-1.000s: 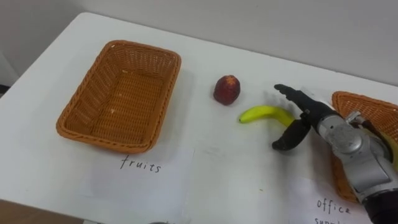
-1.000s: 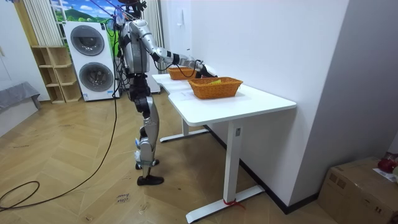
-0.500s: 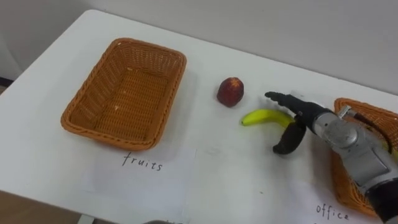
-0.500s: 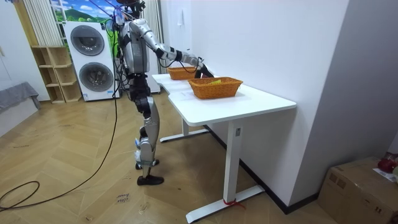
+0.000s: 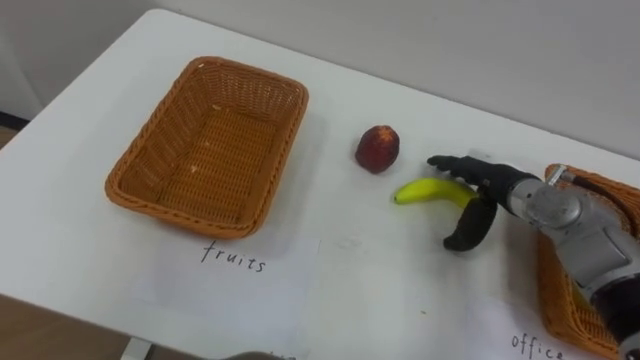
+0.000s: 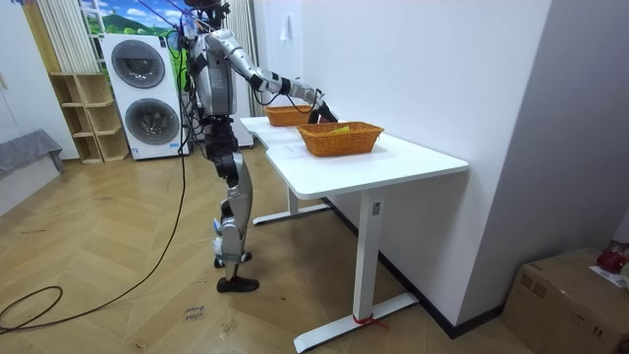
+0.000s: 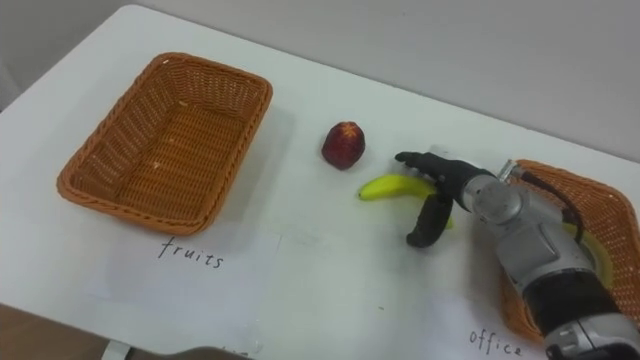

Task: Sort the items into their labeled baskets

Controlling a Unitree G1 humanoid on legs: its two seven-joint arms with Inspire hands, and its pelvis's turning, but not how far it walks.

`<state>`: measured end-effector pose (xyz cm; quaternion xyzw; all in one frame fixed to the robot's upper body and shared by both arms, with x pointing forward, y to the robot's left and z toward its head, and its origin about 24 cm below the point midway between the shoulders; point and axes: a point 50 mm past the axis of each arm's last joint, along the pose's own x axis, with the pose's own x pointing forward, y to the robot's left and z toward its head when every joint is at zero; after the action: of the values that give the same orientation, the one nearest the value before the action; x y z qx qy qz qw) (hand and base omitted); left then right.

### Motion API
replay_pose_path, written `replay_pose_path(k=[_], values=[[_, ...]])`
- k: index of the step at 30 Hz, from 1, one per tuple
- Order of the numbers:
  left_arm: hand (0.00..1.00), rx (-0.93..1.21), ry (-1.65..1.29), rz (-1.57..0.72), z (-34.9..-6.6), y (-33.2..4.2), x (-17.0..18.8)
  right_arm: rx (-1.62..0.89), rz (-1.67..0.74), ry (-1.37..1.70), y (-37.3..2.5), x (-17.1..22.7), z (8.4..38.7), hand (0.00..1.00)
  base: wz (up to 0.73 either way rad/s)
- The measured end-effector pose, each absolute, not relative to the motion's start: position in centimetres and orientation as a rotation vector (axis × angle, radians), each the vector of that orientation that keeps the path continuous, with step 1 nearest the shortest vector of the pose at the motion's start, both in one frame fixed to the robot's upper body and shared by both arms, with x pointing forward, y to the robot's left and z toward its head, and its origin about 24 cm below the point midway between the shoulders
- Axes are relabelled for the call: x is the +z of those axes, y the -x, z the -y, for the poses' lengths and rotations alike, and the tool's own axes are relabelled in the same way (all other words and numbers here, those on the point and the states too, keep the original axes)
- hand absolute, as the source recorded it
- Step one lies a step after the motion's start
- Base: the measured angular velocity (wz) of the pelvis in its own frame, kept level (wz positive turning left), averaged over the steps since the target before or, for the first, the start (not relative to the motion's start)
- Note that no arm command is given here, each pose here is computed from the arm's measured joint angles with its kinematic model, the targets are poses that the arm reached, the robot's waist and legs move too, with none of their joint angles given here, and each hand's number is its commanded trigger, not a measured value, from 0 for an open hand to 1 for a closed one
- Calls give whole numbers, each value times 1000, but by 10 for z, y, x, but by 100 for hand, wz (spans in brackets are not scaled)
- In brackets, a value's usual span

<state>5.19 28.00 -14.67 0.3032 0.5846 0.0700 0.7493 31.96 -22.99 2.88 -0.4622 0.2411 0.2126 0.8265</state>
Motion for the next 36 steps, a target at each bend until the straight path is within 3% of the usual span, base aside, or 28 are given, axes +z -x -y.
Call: replay_pose_path(k=[14,15,16,17,36], values=[[0,153,-663,-1279,-280,-52,-147,451,-529,974,-318,27,231,0,0],[0,153,-663,-1279,-280,-52,-147,451,-529,974,-318,27,231,26,0],[0,154,-663,-1279,-280,-52,-147,451,-529,974,-318,27,231,85,0],[0,154,-663,-1279,-280,-52,-147,451,-529,974,-318,27,231,100,0],[0,151,-666,-1244,-281,-57,-145,370,-447,1089,-325,37,231,100,0]])
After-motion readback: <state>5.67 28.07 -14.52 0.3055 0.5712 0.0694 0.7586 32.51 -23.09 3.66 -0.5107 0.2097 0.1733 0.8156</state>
